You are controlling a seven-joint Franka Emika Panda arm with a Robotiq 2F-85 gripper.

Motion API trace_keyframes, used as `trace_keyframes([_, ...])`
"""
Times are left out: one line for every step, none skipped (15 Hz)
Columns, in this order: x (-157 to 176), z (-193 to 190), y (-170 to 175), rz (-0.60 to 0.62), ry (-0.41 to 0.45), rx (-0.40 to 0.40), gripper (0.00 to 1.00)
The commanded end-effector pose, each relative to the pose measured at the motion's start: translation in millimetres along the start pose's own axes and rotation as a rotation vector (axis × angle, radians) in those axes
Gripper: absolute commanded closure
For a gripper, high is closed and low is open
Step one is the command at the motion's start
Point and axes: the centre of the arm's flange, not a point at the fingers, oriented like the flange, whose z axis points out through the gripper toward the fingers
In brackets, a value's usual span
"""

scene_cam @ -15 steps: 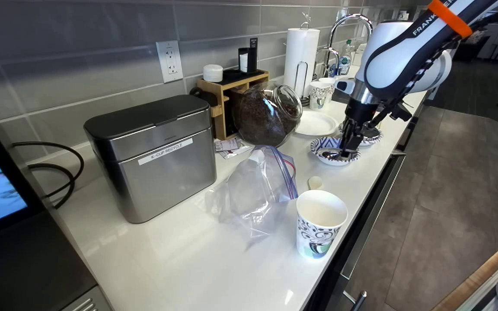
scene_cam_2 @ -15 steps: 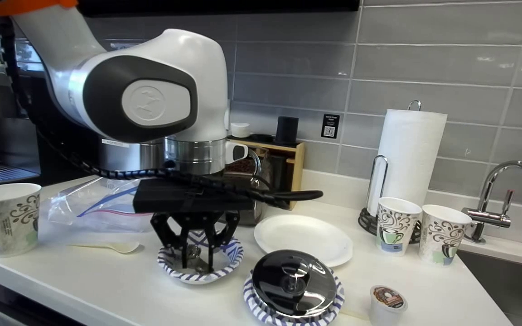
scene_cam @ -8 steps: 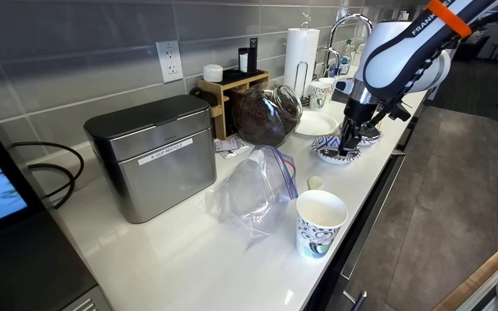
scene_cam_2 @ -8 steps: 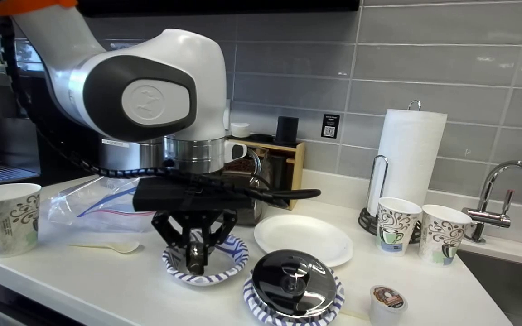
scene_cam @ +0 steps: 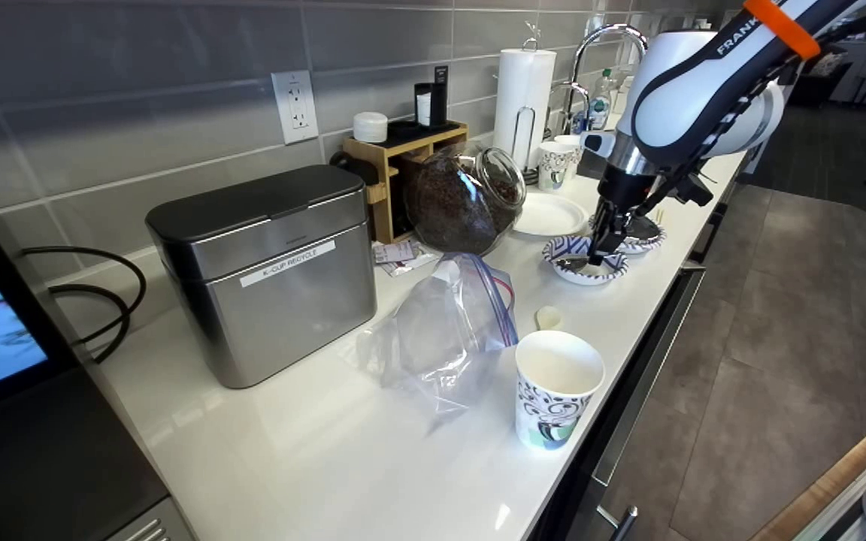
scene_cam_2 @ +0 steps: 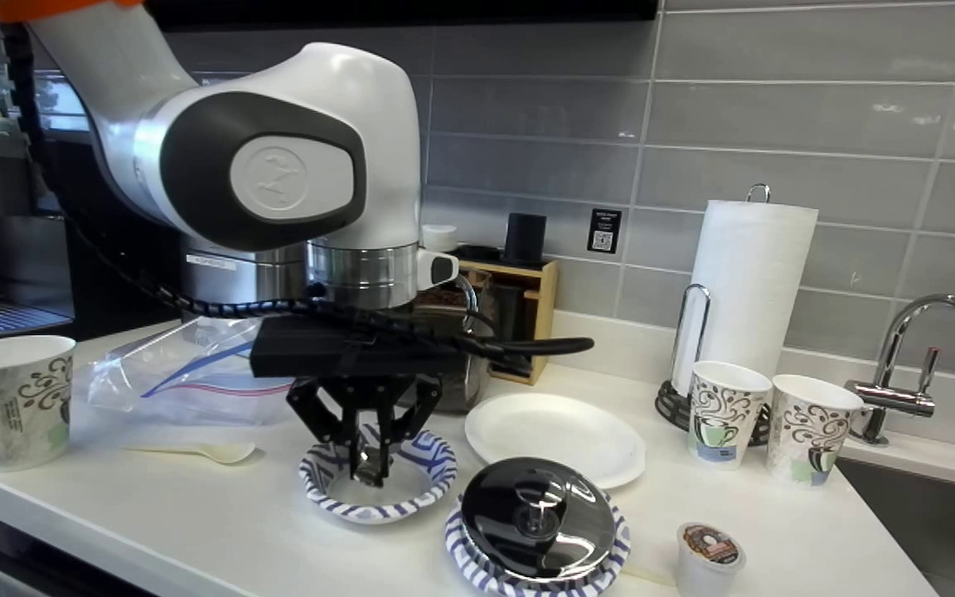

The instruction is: Place the spoon in the coffee container

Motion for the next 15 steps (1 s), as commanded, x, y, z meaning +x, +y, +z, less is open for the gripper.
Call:
trace_keyframes([4.2,-11.5,-3.6,0.021,-0.002,-0.022,0.94])
trace_keyframes([5.6,-10.9,-5.4,0.022,-0.007,-0.023,0.94])
trace_keyframes([6.4,-9.8,-7.2,0.027,-0.016,-0.024,0.94])
trace_keyframes([6.7,-8.5,-9.5,0.028,-0.024,-0.018,0.94])
trace_keyframes([5.5,-8.3,-11.6,0.038,-0.041,-0.021,0.94])
trace_keyframes([4.3,-9.6,-13.3,0.049,-0.05,-0.027,0.94])
trace_keyframes([2.2,-11.5,-15.5,0.062,-0.048,-0.033,0.94])
trace_keyframes([1.1,-11.8,-16.7,0.071,-0.046,-0.034,0.94])
trace_keyframes([0.2,-12.0,-16.7,0.086,-0.046,-0.041,0.94])
trace_keyframes([-0.5,-13.2,-16.2,0.102,-0.042,-0.046,0.84])
trace_keyframes([-1.4,-16.2,-15.3,0.114,-0.033,-0.049,0.52])
trace_keyframes([-2.8,-20.2,-14.7,0.127,-0.03,-0.058,0.56])
trace_keyframes([-3.7,-23.1,-14.5,0.131,-0.021,-0.061,0.55])
trace_keyframes([-5.1,-24.5,-14.4,0.132,-0.022,-0.067,0.5])
trace_keyframes([-6.1,-24.9,-14.2,0.125,-0.019,-0.063,0.42])
